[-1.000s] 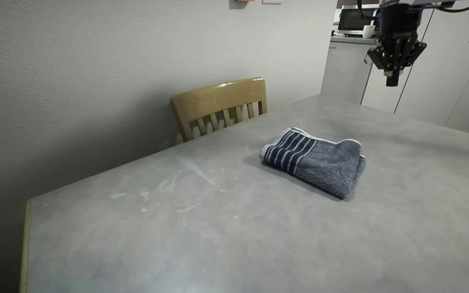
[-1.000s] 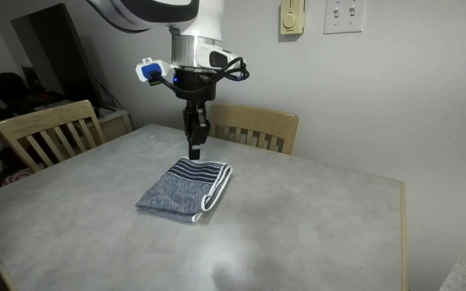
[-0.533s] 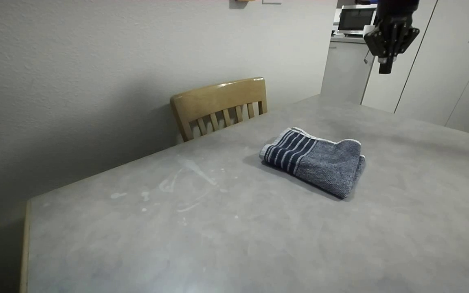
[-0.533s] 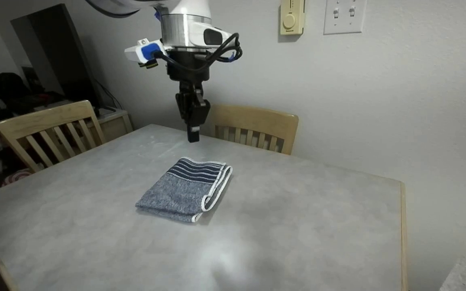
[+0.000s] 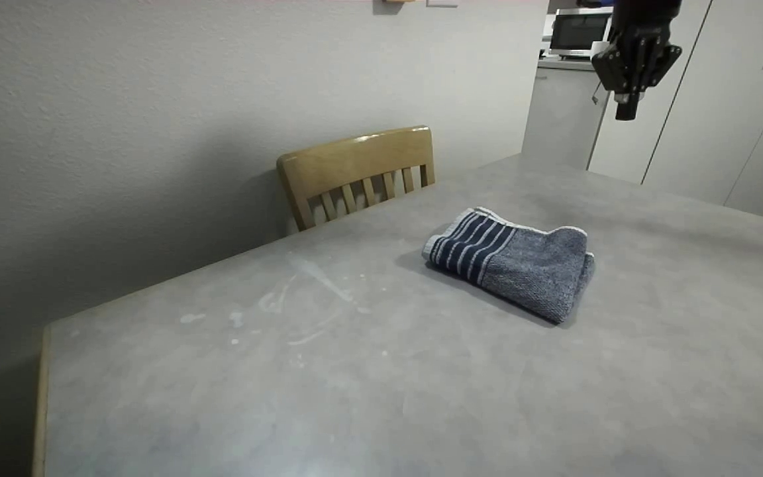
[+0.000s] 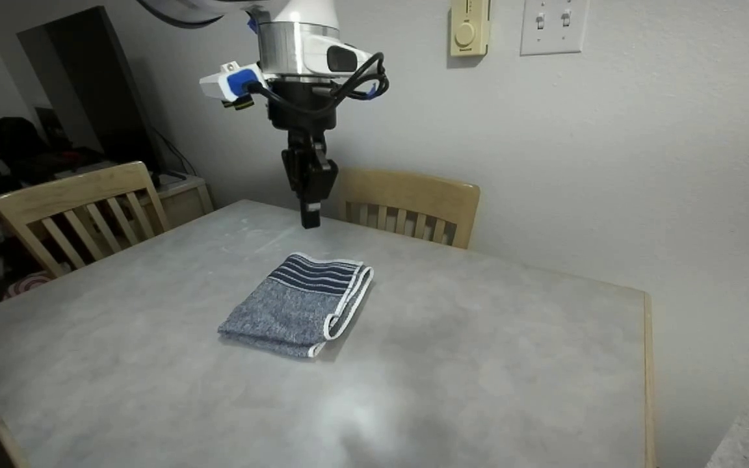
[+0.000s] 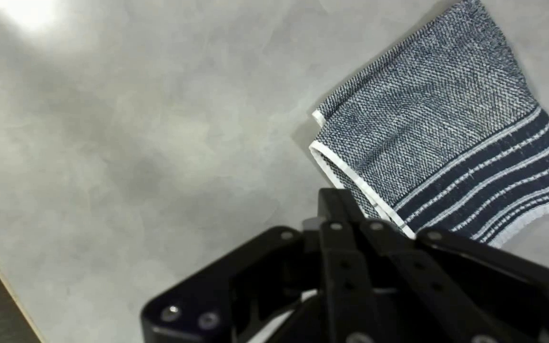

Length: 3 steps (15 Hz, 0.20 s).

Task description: Fold the towel

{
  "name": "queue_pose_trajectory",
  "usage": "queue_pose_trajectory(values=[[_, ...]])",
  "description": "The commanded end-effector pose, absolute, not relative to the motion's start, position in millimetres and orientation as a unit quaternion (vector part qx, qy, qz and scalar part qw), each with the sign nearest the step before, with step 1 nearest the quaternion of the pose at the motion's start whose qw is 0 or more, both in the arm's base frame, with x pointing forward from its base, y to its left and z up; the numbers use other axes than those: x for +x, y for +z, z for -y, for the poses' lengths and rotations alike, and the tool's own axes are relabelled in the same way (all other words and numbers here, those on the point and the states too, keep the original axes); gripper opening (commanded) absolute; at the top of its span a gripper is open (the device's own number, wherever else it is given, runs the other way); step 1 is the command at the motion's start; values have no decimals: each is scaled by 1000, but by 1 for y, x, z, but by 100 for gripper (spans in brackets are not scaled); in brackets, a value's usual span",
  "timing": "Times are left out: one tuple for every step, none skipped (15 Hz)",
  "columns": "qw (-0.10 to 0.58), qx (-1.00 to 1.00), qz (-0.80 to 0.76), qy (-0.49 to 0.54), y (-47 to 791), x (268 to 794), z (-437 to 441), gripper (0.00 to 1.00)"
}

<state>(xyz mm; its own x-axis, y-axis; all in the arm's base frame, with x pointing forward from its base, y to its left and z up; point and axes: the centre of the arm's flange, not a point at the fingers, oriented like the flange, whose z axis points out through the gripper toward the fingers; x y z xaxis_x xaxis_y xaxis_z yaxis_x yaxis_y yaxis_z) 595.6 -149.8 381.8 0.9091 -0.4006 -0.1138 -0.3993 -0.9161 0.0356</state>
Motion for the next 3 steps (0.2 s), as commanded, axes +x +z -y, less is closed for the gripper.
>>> queue_pose_trajectory(values=[[6,977,205,-59,382,596,150,1],[6,977,205,-59,382,596,150,1],[6,977,205,-59,382,596,150,1]])
